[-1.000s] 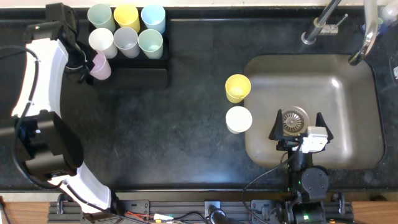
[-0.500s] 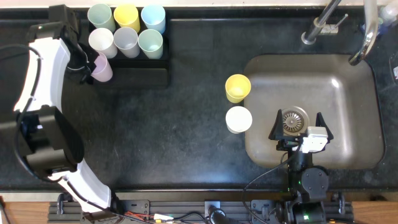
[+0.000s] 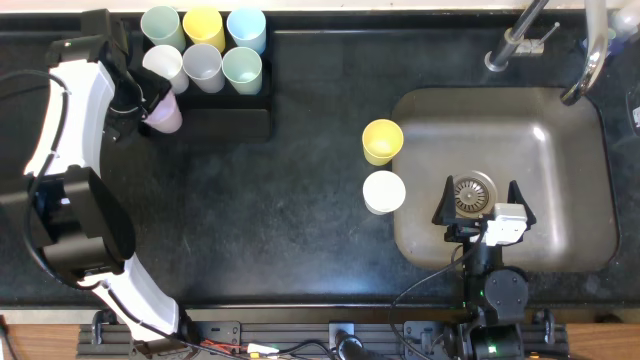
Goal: Store Cups
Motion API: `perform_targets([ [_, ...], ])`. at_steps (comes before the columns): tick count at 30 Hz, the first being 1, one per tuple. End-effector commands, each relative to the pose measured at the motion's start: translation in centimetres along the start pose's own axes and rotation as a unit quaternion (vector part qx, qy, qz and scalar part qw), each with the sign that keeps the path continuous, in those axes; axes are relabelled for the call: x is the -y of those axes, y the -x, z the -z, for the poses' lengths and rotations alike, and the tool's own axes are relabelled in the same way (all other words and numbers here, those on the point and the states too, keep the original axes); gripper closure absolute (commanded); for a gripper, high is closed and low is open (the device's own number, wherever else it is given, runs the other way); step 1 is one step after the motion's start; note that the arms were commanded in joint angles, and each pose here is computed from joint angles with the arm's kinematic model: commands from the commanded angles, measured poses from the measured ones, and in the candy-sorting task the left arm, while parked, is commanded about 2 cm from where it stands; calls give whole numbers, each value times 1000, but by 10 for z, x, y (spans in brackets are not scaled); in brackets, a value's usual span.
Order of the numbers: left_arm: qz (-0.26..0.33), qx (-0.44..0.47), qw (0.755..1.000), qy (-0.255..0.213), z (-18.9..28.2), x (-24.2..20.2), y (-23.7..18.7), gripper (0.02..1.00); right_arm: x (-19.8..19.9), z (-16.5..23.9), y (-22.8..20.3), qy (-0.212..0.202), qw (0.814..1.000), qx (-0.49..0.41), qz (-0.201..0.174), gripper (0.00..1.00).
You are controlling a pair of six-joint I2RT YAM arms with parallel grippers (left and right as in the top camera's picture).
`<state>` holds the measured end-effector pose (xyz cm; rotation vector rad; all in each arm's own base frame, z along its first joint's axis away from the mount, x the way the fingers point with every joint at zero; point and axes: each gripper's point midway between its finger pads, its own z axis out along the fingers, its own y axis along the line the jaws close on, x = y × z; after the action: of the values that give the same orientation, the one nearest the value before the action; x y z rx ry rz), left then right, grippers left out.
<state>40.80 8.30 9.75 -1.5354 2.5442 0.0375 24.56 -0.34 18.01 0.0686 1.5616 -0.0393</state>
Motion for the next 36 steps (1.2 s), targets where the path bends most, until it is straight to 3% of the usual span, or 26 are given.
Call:
perform_targets([
  [1, -12, 0, 999, -41, 32, 10, -15, 20, 0, 0, -3, 1, 1000, 0, 0, 3],
  [5, -115, 23, 988, -104, 76, 46, -57, 23, 0, 0, -3, 1, 1000, 0, 0, 3],
  [10, -278, 95, 945, -144, 112, 101, -159, 20, 0, 0, -3, 1, 1000, 0, 0, 3],
  [14, -279, 148, 929, -194, 132, 133, -242, 20, 0, 0, -3, 1, 1000, 0, 0, 3],
  [19, -259, 121, 932, -224, 137, 133, -311, 20, 0, 0, -3, 1, 1000, 0, 0, 5],
  [36, -297, -1, 936, -191, 80, 132, -377, 20, 0, 0, -3, 1, 1000, 0, 0, 3],
])
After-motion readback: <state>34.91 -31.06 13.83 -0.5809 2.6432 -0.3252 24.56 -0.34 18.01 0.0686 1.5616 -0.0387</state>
